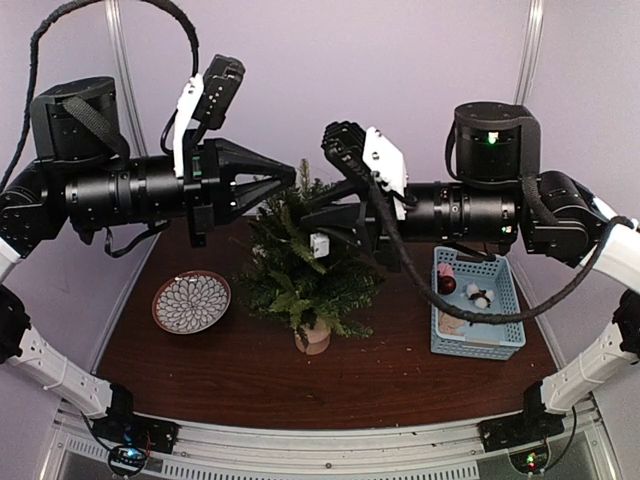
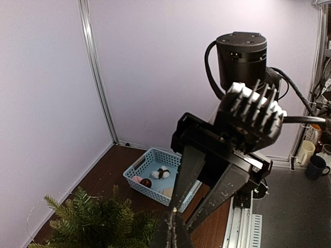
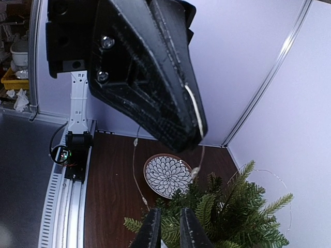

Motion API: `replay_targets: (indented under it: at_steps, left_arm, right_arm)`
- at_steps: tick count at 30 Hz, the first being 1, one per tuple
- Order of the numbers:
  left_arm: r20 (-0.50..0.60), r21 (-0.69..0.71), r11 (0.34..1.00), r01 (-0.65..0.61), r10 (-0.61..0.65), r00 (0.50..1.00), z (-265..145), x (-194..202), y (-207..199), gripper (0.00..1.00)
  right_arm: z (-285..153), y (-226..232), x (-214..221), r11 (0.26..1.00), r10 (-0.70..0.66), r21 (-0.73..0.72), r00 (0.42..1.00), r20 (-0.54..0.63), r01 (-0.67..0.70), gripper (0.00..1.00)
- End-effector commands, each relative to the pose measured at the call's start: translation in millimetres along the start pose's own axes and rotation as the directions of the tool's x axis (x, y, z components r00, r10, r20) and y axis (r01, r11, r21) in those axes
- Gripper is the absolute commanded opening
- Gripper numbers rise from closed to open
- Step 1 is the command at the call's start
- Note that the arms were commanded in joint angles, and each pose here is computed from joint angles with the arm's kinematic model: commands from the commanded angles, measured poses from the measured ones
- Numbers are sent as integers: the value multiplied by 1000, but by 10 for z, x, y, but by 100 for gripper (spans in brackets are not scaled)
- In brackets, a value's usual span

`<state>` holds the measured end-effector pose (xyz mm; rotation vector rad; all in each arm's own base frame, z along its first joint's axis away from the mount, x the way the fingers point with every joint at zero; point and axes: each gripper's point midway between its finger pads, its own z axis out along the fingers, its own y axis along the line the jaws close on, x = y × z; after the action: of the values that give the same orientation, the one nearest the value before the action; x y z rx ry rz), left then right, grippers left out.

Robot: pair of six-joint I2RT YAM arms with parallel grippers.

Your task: Decorate the small christmas tree

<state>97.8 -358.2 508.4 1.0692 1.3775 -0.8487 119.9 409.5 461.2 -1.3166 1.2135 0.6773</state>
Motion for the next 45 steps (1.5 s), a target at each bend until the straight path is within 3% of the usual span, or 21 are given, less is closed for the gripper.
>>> replay_targets:
  at_steps: [1, 4, 18, 32, 45]
  left_arm:
    - [84, -23, 1000, 3, -1, 996, -106, -185, 54, 0]
    - [78, 0, 1000, 3, -3, 997, -99, -153, 11, 0]
    - [-15, 256, 966, -34, 39, 999, 394, 44, -508, 0]
    - [133, 256, 958, -127, 95, 987, 828, -465, -576, 0]
    - [-21, 254, 967, -22, 28, 999, 914, 126, -691, 0]
  right_arm:
    - [17, -38, -99, 1000, 11, 1, 999, 33, -11, 11]
    - [-9, -64, -116, 1000, 12, 12, 999, 38, -13, 0]
    - [-619, -359, -129, 983, 0, 181, 999, 33, -6, 0]
    - [-1066, -543, -175, 956, -16, 294, 998, 58, -2, 0]
    - [-1224, -460, -22, 962, -1, 274, 999, 40, -10, 0]
